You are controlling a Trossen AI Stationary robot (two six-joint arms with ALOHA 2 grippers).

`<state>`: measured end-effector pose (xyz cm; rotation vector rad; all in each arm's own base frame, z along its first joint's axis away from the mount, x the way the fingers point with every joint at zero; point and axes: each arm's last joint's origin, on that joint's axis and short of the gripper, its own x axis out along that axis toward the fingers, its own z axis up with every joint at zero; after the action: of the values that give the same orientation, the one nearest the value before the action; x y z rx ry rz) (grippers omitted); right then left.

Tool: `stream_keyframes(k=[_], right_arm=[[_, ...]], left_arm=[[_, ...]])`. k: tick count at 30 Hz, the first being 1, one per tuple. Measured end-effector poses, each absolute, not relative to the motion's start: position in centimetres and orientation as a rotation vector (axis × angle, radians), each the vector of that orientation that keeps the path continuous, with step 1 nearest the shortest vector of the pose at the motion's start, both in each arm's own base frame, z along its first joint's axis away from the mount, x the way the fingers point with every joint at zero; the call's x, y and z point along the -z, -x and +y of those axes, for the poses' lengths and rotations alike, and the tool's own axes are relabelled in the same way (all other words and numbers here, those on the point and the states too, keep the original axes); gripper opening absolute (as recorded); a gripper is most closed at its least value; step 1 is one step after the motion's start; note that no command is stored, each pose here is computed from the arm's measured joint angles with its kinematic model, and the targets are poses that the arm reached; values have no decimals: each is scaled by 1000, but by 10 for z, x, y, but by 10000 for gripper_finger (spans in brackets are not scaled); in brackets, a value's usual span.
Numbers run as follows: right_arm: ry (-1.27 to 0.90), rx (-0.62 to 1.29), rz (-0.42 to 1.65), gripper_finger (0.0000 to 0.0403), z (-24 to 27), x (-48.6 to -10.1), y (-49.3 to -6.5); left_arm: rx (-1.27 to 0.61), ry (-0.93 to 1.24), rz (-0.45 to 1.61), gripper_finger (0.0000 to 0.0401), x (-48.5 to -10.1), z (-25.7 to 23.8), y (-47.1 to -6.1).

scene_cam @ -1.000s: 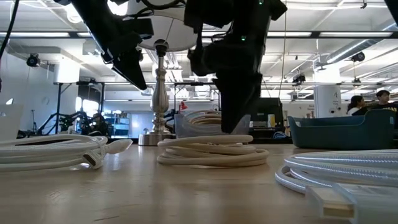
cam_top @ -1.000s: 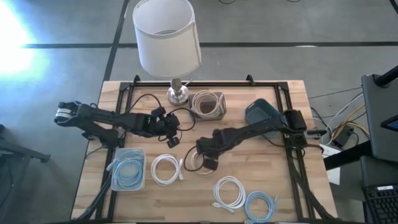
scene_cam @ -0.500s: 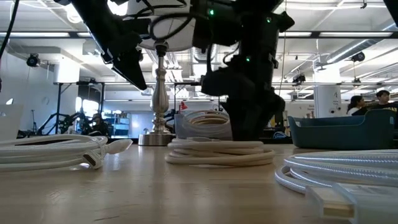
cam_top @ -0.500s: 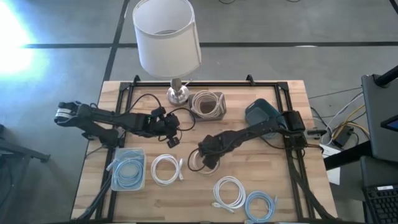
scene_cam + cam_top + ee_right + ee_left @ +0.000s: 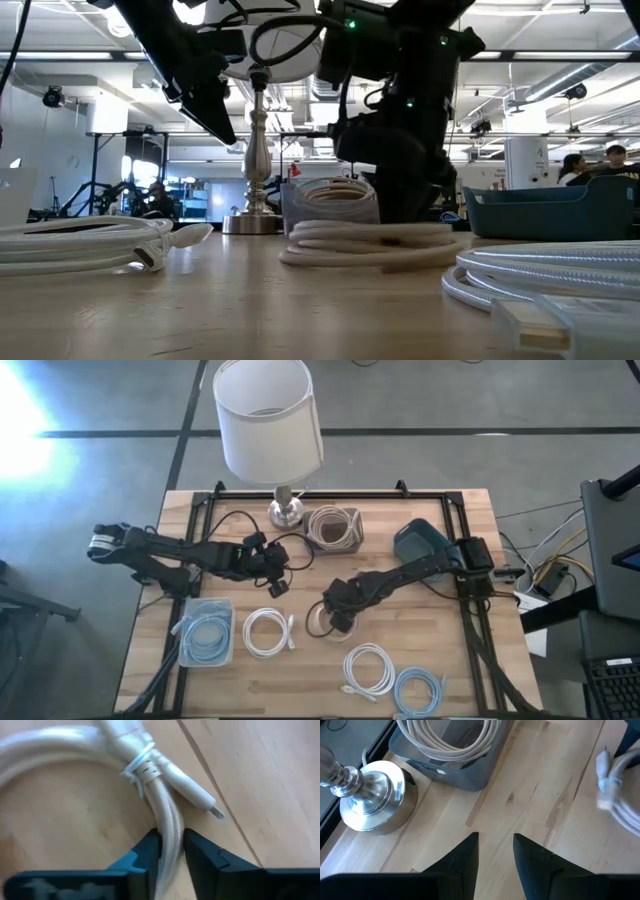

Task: Sort HDMI cables
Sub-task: Put the light brown HDMI cable into the black bin

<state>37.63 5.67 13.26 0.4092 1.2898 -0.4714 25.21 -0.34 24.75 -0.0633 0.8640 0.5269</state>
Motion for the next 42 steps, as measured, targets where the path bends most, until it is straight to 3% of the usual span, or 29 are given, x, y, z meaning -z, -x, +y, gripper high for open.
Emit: stream_keyframes(k=[5,12,23,31,36,42], right_arm=[[-340,386,1251,23,59,-143,-388],[-94,414,1150,27,53,-183,-393],[376,972,828,28,4,-258,-383],[348,1116,874,28,-58,-246,-385],[227,1075,928,28,-89,-224,-387],[254,1088,987,31,-107,-198,-392]], left_arm=[[-527,63,863,125,-248,-3,-252],[-528,63,861,125,-248,-3,-252],[-526,70,839,125,-249,-3,-254],[-526,71,837,125,-249,-3,-254],[-527,71,837,125,-249,-3,-254],[-522,62,839,125,-249,-3,-254]])
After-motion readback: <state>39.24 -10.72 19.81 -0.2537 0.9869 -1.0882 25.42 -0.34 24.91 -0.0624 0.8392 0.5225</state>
